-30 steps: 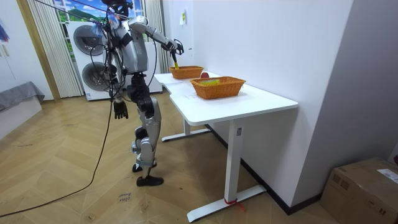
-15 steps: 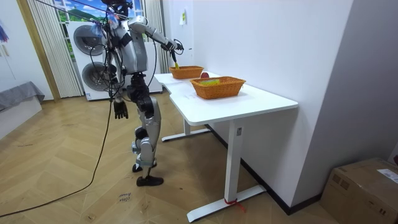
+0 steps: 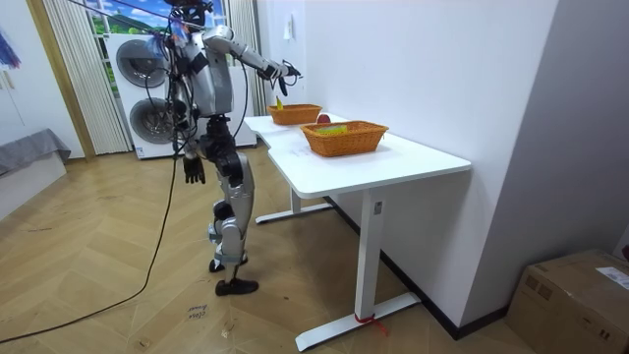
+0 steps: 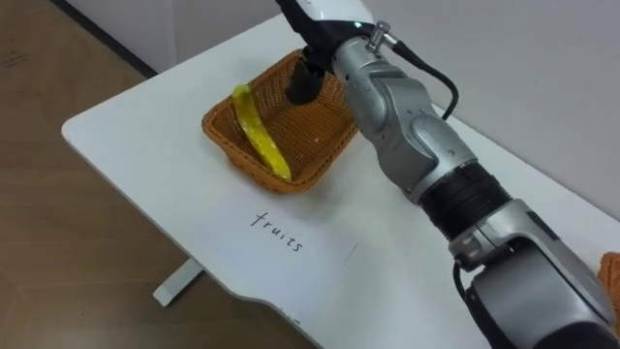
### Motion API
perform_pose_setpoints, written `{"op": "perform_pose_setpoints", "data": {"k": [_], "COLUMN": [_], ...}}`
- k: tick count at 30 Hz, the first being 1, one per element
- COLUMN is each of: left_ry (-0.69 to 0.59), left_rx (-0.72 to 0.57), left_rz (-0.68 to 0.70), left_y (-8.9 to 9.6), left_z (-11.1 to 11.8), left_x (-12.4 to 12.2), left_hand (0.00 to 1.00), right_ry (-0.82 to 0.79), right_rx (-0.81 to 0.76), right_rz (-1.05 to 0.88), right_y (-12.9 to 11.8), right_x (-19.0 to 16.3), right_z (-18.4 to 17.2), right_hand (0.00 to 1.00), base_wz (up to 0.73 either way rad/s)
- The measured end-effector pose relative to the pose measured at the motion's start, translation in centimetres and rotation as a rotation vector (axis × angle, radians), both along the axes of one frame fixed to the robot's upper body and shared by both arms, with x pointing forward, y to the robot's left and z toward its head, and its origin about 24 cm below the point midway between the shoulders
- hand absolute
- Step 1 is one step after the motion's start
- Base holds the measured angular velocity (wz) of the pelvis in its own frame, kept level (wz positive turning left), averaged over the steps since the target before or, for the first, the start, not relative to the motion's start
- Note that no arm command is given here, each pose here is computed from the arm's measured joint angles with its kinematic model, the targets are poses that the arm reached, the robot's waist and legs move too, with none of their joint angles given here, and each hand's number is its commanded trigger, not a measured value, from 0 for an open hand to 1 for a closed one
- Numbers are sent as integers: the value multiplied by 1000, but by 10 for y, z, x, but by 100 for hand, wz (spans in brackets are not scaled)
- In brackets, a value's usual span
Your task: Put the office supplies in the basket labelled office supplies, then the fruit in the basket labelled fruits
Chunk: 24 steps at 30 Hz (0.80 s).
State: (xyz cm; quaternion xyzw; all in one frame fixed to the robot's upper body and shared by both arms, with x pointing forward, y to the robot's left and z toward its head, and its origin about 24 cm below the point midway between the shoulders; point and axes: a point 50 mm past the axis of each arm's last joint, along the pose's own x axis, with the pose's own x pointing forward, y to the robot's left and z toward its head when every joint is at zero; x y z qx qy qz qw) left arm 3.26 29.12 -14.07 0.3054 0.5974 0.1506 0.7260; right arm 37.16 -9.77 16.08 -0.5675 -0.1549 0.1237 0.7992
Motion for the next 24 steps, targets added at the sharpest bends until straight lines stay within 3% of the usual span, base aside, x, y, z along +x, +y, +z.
{"op": "perform_pose_setpoints", "data": {"k": [8, 17, 24], "left_ry": [14, 17, 5], "left_rx": [-28, -51, -72], "left_rz": [13, 24, 3], "left_y": [-8, -12, -16], "left_z": [-4, -5, -4], "left_x": [-7, -13, -10], "left_hand": [0, 0, 0], "right_ry": [0, -48, -104], "right_rx": [142, 371, 442], "right_rz": [-151, -207, -273], "right_y": [-42, -68, -86], "right_x": [-1, -6, -10], "right_z": [-8, 8, 8], "right_hand": [0, 0, 0], "base_wz": [-2, 0, 1]}}
